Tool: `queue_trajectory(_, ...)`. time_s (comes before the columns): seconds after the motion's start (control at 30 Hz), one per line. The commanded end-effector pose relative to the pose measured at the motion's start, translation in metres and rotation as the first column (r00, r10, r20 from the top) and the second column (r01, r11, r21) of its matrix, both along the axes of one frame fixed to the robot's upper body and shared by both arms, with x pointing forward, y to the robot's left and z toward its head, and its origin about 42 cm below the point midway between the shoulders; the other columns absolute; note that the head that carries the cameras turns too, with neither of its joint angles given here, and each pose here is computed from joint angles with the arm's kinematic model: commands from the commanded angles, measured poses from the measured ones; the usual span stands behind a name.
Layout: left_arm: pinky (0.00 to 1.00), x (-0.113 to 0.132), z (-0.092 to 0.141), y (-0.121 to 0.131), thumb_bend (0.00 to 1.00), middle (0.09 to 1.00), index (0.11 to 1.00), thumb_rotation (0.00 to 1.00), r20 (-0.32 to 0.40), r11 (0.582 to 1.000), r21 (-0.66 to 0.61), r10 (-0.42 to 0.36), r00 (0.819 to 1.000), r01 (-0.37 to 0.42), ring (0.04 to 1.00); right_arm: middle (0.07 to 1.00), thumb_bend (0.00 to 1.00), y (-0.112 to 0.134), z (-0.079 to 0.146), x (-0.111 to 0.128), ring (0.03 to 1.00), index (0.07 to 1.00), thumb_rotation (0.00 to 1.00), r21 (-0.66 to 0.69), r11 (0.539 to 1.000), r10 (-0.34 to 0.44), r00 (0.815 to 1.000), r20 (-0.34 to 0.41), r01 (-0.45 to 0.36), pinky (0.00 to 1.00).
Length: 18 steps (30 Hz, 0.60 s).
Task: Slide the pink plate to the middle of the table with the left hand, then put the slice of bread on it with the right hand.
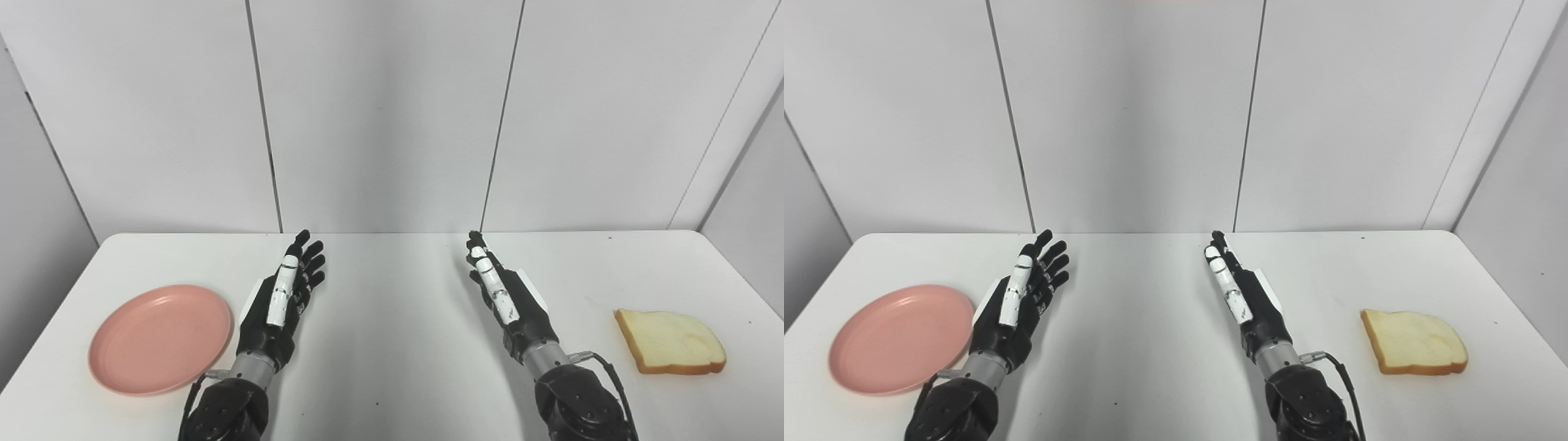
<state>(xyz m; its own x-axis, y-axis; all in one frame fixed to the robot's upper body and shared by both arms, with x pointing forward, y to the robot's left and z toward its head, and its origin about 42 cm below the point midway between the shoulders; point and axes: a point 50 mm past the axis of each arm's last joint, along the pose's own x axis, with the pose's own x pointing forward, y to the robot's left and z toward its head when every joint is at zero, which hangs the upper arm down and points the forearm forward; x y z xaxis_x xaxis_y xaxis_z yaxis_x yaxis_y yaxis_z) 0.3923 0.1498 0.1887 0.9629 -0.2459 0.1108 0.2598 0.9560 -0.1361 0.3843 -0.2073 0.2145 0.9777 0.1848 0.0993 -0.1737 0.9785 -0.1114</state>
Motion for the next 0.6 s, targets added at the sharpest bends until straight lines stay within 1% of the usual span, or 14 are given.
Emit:
queue_trajectory(0.0, 0.98, 0.006, 0.016, -0.01, 0.45, 0.971, 0.967, 1.0, 0.082, 1.0, -0.016, -0.016, 0.997, 0.018, 0.976, 1.0, 0.31, -0.002, 0.02, 0.001, 1.0, 1.0, 1.0, 0.008, 1.0, 0.008, 0.995, 0.102, -0.009, 1.0)
queue_trajectory(0.17, 1.0, 0.008, 0.011, -0.024, 0.43, 0.983, 0.978, 1.0, 0.082, 0.999, -0.036, -0.02, 0.996, 0.023, 0.98, 1.0, 0.27, -0.011, 0.018, 0.001, 1.0, 1.0, 1.0, 0.006, 1.0, 0.026, 0.995, 0.099, -0.026, 1.0)
queue_trajectory(0.27, 1.0, 0.011, 0.007, -0.033, 0.44, 0.983, 0.986, 1.0, 0.09, 1.0, -0.014, -0.018, 0.996, 0.02, 0.979, 1.0, 0.26, -0.016, 0.018, 0.001, 1.0, 1.0, 1.0, 0.026, 0.999, 0.027, 0.996, 0.09, -0.029, 1.0)
queue_trajectory(0.37, 0.98, 0.013, 0.002, -0.041, 0.45, 0.956, 0.959, 1.0, 0.092, 1.0, -0.023, 0.007, 0.996, -0.005, 0.959, 1.0, 0.21, -0.021, 0.018, 0.001, 1.0, 1.0, 1.0, -0.002, 1.0, 0.022, 0.994, 0.111, -0.022, 1.0)
queue_trajectory(0.43, 0.98, 0.015, 0.001, -0.044, 0.45, 0.95, 0.952, 1.0, 0.09, 1.0, -0.02, 0.016, 0.996, -0.015, 0.955, 1.0, 0.2, -0.023, 0.018, 0.002, 1.0, 1.0, 1.0, -0.005, 1.0, 0.017, 0.993, 0.114, -0.017, 1.0)
queue_trajectory(0.5, 0.95, 0.016, 0.0, -0.047, 0.46, 0.937, 0.936, 1.0, 0.089, 1.0, -0.01, 0.026, 0.996, -0.025, 0.943, 1.0, 0.2, -0.023, 0.019, 0.002, 1.0, 1.0, 1.0, 0.007, 1.0, 0.017, 0.994, 0.107, -0.018, 1.0)
queue_trajectory(0.57, 0.94, 0.016, 0.0, -0.049, 0.46, 0.932, 0.93, 1.0, 0.091, 1.0, -0.006, 0.03, 0.995, -0.03, 0.939, 1.0, 0.2, -0.024, 0.02, 0.001, 1.0, 1.0, 1.0, 0.009, 1.0, 0.012, 0.994, 0.107, -0.013, 1.0)
